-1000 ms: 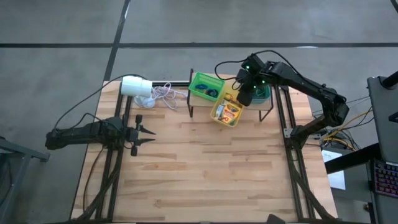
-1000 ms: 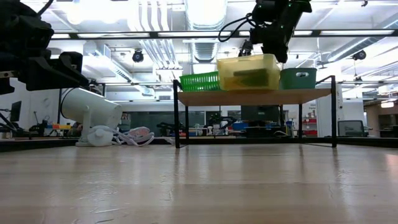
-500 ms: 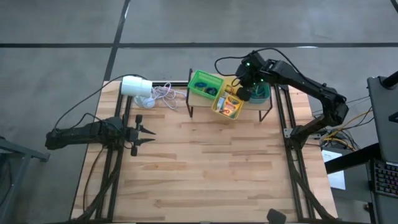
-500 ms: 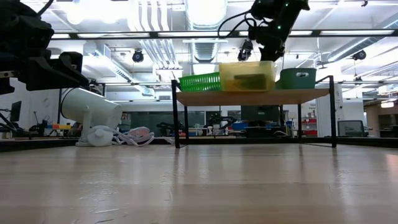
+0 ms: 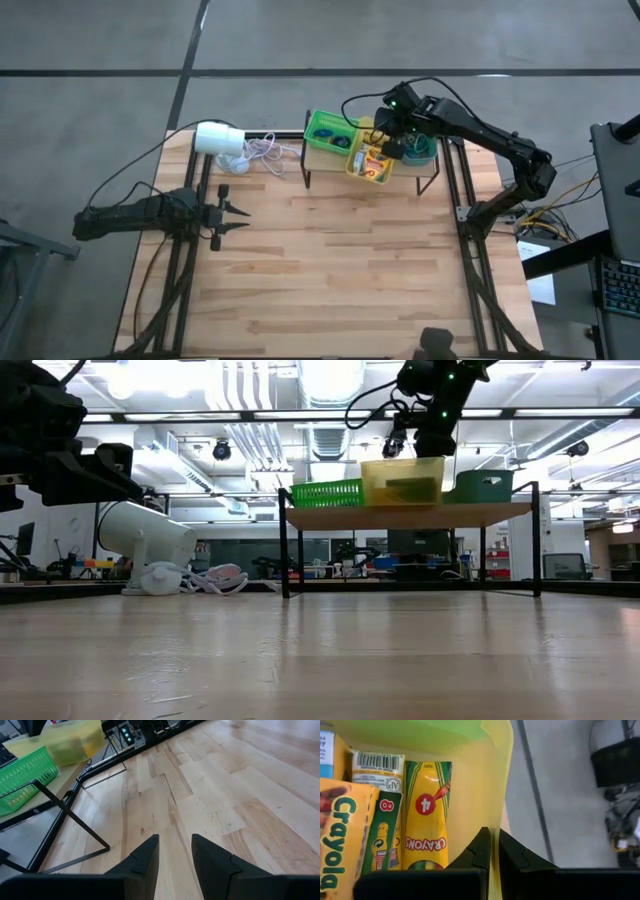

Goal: Pick & Place Office Desk Supplies
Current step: Put the yellow bin on the shelf

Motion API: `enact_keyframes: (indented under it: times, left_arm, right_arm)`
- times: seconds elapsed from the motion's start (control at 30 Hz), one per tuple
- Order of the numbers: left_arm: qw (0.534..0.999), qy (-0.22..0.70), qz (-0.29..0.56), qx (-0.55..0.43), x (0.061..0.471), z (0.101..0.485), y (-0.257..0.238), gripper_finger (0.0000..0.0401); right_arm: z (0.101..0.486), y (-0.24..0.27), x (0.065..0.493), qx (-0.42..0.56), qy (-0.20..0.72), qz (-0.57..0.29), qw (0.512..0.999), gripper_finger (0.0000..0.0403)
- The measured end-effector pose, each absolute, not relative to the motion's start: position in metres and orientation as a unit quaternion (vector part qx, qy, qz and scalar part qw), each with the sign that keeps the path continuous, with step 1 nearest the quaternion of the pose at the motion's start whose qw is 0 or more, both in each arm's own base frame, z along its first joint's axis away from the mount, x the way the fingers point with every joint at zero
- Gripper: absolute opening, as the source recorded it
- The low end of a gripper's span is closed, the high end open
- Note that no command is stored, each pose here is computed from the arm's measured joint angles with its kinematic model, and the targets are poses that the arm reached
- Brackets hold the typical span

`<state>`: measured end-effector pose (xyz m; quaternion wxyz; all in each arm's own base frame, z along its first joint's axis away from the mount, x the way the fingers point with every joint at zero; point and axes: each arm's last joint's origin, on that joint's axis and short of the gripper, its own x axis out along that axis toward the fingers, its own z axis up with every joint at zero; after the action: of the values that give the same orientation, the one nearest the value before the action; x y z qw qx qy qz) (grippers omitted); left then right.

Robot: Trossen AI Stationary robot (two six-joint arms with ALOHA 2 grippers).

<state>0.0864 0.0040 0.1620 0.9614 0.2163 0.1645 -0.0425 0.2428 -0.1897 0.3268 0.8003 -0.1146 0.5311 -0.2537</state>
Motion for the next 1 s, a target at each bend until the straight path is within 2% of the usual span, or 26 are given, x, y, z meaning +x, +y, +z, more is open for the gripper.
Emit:
enact_keyframes:
  times: [0.37,0.8,1.0]
  left_arm:
    - [0.961,0.164,-0.043,0.218,0.0864,0.162,0.004,0.0118]
    - [0.961,0.164,-0.043,0.218,0.0864,0.162,0.004,0.0118]
    - [0.961,0.164,-0.043,0.218,0.0864,0.162,0.004,0.0118]
  right_arm:
    - [0.3278,-0.1918,0.2432,-0.17,0.545,-0.242,0.785,0.0009]
    - [0.3275,-0.1921,0.2431,-0.172,0.547,-0.244,0.782,0.0009]
    - [0.3271,-0.1923,0.2428,-0.172,0.549,-0.244,0.781,0.0023]
